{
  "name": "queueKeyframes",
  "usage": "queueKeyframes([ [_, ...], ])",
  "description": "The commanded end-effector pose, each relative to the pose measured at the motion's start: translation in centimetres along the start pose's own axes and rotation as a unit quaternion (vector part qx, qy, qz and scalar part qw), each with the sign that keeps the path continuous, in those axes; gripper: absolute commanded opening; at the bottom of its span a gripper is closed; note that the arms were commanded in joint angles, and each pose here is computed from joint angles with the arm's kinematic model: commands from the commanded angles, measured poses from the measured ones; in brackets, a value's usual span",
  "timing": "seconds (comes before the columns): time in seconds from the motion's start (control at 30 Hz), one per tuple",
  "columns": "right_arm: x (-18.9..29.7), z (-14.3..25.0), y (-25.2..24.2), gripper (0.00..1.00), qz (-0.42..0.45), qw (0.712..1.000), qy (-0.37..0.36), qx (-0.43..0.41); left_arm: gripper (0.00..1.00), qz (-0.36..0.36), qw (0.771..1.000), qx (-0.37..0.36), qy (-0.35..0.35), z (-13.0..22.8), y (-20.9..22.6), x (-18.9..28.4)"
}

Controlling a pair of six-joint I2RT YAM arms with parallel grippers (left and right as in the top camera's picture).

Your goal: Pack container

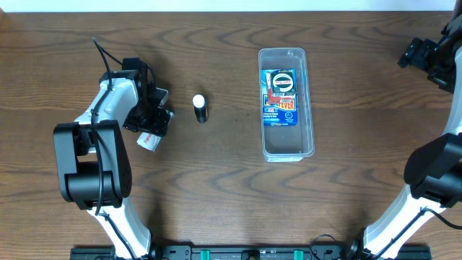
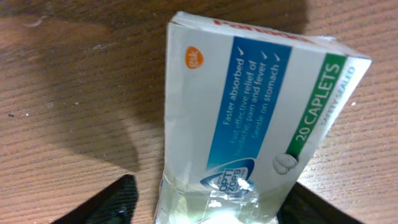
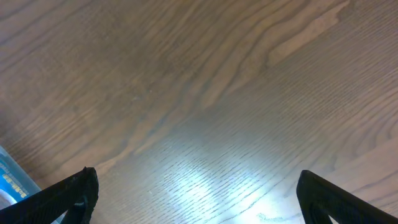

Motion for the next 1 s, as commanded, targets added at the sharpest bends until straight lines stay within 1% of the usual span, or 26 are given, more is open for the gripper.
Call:
queueKeyframes([
  [0.0,-0.1,-0.1,-0.1,0.99,0.001,1.000,0.001,0.001,0.66,-0.001,1.000,0.004,0.008,0.2,0.2,-0.2],
  [0.07,-0.1,-0.1,-0.1,0.99,0.001,1.000,0.001,0.001,0.64,0.000,1.000,0.004,0.009,0.3,0.2,-0.2],
  [0.13,-0.1,-0.1,-0.1,0.99,0.001,1.000,0.001,0.001,0.56,0.000,1.000,0.005,0.008,0.3,0.2,-0.2],
  [0.63,-0.1,-0.1,-0.1,0.99,0.001,1.000,0.001,0.001,0.54,-0.005,0.998,0.057,-0.003,-0.2,0.4,0.1],
  [0.77,-0.1,-0.1,-0.1,0.99,0.001,1.000,0.001,0.001,0.54,-0.015,0.996,0.081,-0.032,-1.4,0.9,2.1],
  [0.97,-0.1,-0.1,-0.1,0.99,0.001,1.000,0.001,0.001,0.53,-0.041,0.984,0.122,-0.126,-3.7,1.8,9.1],
])
Point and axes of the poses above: each gripper's point midway between its finger pads, its own x axis back along the fingers, its own y axis along the line the jaws close on, z = x × y, the point moved 2 cm from there along x, back along the fingers, and after that the axes turned 5 degrees about -x, right-handed, at the moved point
